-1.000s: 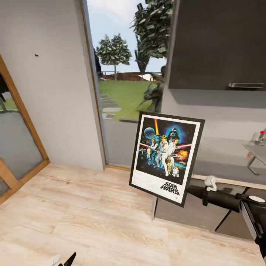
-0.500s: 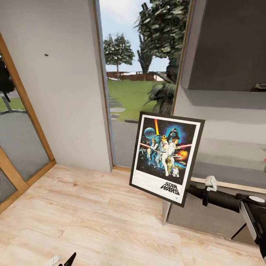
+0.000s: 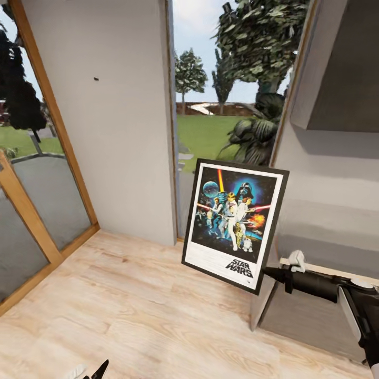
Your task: Pick up the poster from the kitchen countertop and hang it on one of the wall nails in the kitchen.
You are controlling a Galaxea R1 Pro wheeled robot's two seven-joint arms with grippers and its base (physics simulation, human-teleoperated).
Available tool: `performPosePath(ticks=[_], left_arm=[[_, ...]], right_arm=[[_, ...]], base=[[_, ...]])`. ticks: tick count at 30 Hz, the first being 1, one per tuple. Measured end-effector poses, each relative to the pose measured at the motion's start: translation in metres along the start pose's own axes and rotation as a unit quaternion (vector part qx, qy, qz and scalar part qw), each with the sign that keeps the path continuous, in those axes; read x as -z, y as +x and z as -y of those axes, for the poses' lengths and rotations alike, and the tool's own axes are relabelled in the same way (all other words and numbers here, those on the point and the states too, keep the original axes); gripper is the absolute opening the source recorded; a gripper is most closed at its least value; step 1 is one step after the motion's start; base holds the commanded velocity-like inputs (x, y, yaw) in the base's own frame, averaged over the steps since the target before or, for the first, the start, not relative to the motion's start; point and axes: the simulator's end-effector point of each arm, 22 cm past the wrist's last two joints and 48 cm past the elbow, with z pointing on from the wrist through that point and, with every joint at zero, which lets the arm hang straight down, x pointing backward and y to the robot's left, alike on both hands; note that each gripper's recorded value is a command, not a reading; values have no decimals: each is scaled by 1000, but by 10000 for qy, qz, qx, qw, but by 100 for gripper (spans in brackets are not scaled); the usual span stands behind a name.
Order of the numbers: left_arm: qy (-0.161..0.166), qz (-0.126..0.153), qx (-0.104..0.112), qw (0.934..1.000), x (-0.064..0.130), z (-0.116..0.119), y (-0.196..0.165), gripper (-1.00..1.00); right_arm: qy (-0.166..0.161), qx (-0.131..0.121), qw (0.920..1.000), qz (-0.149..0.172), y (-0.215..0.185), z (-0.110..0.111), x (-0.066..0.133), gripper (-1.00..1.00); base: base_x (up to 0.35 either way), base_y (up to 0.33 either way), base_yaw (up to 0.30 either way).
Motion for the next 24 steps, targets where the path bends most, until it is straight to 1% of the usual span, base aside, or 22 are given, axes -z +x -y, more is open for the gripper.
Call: performPosePath(ticks=[10,13,18,23,24], left_arm=[[18,-24,-19,10000,0,1,1,100],[119,-207,-178,9996,-1,6,9,100],[188,-358,-313,9987,-1,9,16,100],[226,-417,-379,9982,0,11,19,100],[251,-463,-425,9977,0,12,21,100]], right_arm=[[-20,-11,10000,13,0,-2,-2,-100],[10,-11,10000,11,0,-1,-3,-100],[130,-14,9999,17,0,5,-2,-100],[167,-20,9999,38,-1,6,-2,-100],[170,-21,9998,40,-1,6,-2,-100]], base=[[107,267,287],[125,279,288],[149,285,289],[196,304,105],[207,306,20]])
